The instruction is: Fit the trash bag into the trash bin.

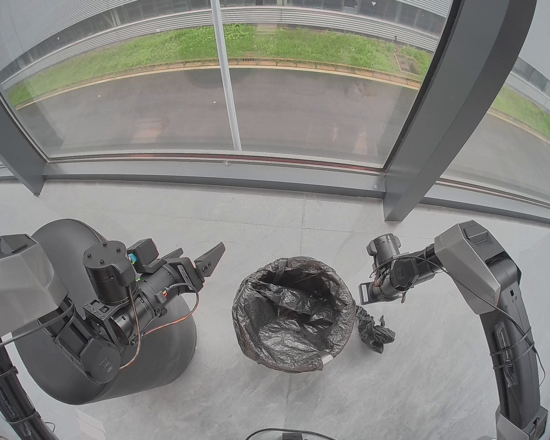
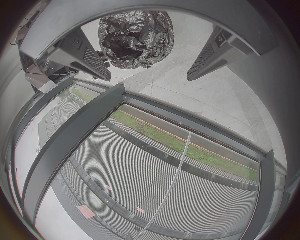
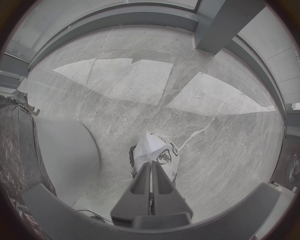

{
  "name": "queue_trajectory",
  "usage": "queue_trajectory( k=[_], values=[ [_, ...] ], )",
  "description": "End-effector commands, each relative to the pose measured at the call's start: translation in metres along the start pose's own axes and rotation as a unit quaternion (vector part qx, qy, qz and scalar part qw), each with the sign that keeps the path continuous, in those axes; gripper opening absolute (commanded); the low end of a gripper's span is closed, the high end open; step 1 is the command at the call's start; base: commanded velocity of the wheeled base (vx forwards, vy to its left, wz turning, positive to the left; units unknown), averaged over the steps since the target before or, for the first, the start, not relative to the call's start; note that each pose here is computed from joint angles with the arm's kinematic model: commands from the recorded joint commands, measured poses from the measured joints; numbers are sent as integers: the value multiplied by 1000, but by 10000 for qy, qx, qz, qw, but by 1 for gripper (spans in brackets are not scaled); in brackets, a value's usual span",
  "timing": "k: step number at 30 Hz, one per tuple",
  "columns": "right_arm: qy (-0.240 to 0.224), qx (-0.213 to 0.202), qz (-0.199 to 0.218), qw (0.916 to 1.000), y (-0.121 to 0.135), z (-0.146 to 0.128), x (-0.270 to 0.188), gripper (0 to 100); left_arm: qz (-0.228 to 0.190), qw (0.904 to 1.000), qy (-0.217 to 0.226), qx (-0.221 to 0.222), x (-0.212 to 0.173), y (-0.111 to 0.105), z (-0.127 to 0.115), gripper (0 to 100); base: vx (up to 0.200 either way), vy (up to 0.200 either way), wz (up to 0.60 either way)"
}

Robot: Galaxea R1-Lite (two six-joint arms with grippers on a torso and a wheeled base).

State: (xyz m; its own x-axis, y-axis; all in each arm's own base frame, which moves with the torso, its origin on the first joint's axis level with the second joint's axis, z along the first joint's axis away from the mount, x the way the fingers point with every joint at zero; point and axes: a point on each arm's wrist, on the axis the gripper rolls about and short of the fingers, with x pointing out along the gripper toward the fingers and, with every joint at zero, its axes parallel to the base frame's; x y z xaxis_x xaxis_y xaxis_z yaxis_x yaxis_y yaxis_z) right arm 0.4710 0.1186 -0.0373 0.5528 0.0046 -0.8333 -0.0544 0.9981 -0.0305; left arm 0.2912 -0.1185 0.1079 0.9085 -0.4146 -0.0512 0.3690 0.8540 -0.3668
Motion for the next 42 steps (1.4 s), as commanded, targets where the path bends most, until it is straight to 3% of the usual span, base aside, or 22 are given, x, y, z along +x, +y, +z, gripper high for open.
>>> queue_trajectory(
  k=[1, 11, 19, 24, 25, 42],
  values=[
    [-84, 37, 17, 10000, 0, 5, -8, 0, 2, 10000, 4, -2, 0, 0, 0, 100, 0, 0, 0],
    [-316, 231, 176, 9991, -1, 33, -86, 0, 2, 10000, 4, -2, 1, 0, -1, 100, 0, 0, 0],
    [-84, 213, 254, 9994, -3, 23, -76, 0, -1, 10000, -3, -2, 0, 0, 0, 100, 0, 0, 0],
    [-214, 252, 416, 9986, -5, 35, -59, 0, 6, 10000, -6, -3, 1, 1, 0, 100, 0, 0, 0],
    [-252, 275, 409, 9985, -6, 37, -58, 100, 6, 10000, -6, -3, 1, 1, 0, 100, 0, 0, 0],
    [74, 274, 358, 9990, -5, 27, -29, 100, 35, 10000, 24, -5, 2, 2, -2, 100, 0, 0, 0]
  ],
)
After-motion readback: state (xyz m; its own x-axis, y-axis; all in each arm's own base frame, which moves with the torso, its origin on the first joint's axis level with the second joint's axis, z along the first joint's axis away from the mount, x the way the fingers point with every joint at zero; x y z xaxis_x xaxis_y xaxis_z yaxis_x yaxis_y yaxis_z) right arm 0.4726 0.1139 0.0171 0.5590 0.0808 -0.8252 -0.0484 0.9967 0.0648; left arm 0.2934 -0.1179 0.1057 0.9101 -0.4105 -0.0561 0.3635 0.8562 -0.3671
